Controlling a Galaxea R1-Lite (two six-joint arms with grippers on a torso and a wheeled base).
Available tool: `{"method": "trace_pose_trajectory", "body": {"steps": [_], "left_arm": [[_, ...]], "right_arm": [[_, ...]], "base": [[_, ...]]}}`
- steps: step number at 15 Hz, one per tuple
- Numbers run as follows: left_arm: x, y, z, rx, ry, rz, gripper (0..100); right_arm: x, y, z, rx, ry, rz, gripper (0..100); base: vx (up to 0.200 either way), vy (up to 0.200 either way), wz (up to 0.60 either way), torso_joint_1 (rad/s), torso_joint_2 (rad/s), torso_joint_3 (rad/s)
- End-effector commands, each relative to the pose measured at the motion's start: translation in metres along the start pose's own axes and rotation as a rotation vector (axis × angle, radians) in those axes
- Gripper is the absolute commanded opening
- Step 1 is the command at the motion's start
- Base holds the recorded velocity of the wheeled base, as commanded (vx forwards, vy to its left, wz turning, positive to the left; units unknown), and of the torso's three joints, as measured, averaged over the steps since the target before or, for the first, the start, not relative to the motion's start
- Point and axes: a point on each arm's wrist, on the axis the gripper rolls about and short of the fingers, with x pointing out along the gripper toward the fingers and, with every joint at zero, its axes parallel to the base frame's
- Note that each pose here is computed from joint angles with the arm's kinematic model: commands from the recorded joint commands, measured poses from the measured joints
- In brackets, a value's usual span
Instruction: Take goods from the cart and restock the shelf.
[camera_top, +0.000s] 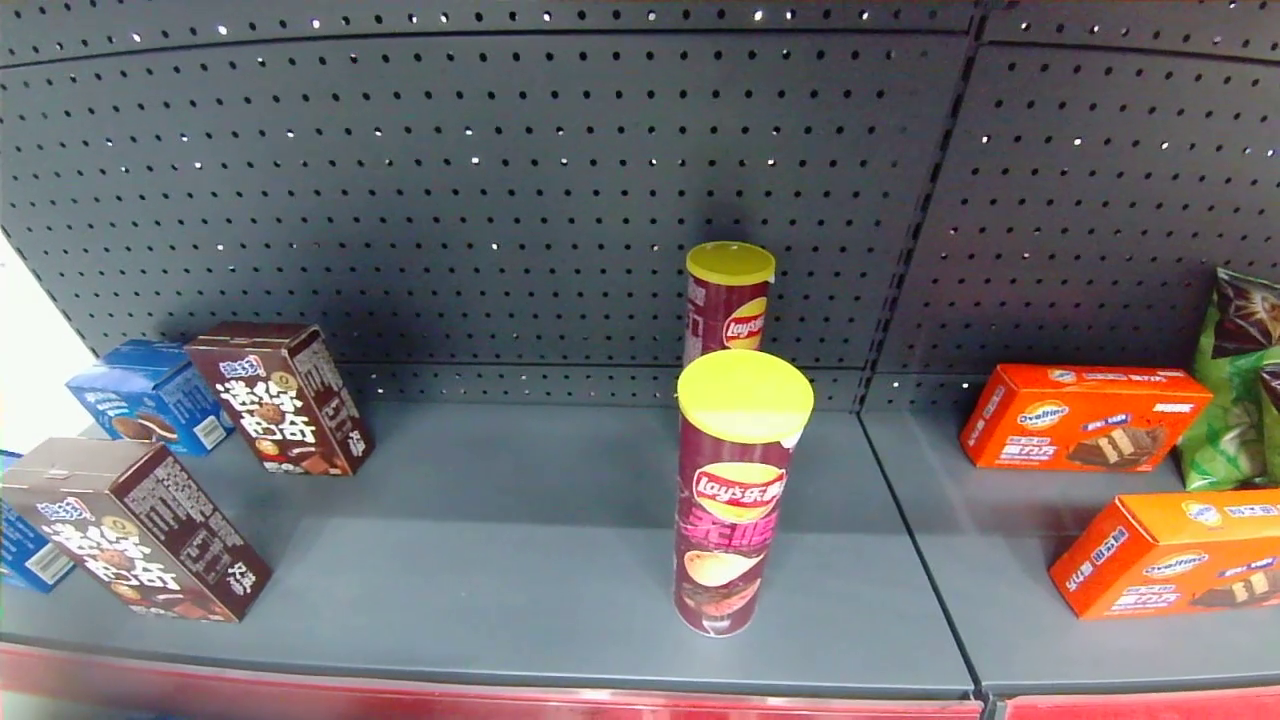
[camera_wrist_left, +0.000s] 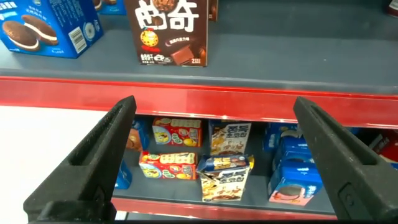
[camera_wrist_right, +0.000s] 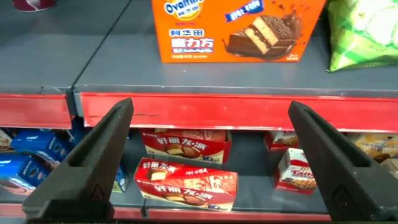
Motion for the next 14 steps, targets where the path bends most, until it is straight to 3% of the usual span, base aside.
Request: {"method": "trace_pose_trajectory", "body": {"steps": [1,14], "left_arm": [[0.0001,0.0,-0.0001,-0.001,0.002,0.001,100],[0.0,0.0001,0.0001,-0.001,-0.001,0.003,100]], "right_arm": [[0.0,0.0,0.0,0.0,0.0,0.0,100],[0.0,0.0,0.0,-0.002,0.0,0.0,100]], "base": [[0.0,0.0,0.0,0.0,0.0,0.0],[0.0,0.0,0.0,0.0,0.0,0.0]]}}
